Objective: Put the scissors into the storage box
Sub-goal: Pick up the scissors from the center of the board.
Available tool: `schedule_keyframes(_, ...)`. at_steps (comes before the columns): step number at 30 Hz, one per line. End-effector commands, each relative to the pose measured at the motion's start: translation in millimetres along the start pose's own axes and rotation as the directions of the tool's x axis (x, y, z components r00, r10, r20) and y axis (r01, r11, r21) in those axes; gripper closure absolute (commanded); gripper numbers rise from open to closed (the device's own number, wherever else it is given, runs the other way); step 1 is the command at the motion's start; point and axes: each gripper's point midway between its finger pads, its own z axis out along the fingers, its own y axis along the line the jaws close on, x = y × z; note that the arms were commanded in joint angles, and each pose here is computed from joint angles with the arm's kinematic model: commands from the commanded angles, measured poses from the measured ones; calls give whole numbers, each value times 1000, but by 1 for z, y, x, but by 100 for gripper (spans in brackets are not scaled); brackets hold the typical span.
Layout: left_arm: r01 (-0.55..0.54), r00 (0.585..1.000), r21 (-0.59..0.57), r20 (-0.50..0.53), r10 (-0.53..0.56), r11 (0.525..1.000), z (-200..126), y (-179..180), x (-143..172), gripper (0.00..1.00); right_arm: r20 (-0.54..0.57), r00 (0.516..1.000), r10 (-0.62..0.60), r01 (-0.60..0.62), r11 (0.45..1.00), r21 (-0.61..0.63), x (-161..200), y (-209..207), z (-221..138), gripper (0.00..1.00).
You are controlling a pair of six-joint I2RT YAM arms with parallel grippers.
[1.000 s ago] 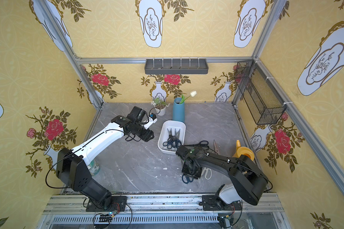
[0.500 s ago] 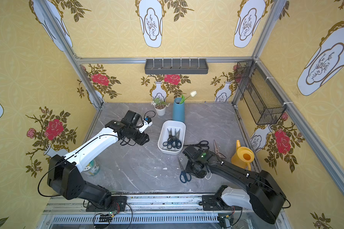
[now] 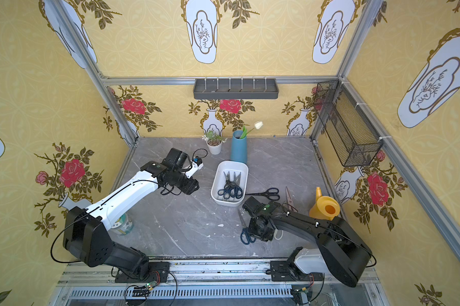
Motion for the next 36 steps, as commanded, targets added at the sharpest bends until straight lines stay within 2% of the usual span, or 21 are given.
schedule_keyframes(1,-10,1000,-15,3,10,1000,1,3,0,40,-20,999,-29,29,999,-23,3,7,8,65)
schedule_keyframes(5,-13,1000,-23,1,13,1000,1,4,2,40,-46,998,-50,51,998,22,8,4,19,65)
schedule_keyframes(12,-22,1000,-37,1,22,999,0,5,5,40,-22,996,-81,83,991,103,4,8,13,91)
schedule_keyframes(16,-22,1000,-42,2,22,999,0,6,7,40,4,995,-98,97,991,86,9,16,-8,100)
schedule_keyframes(21,-23,1000,-46,9,23,999,-1,6,7,40,24,994,-109,109,994,28,31,23,-46,100)
schedule_keyframes(25,-13,1000,-60,16,14,998,-3,8,7,40,51,995,-86,90,991,-95,42,38,-87,100)
schedule_keyframes(28,-9,1000,-63,24,11,998,-4,8,5,40,138,990,-36,67,971,-231,19,67,-121,100)
schedule_keyframes(31,-4,999,-62,33,6,998,-6,8,3,40,186,982,42,5,969,-246,-26,80,-139,100)
schedule_keyframes(33,-3,999,-63,39,5,998,-8,8,2,40,205,976,78,-31,975,-220,-57,85,-140,100)
schedule_keyframes(36,-1,999,-64,45,4,998,-10,9,1,40,170,979,108,-67,970,-233,-101,100,-126,100)
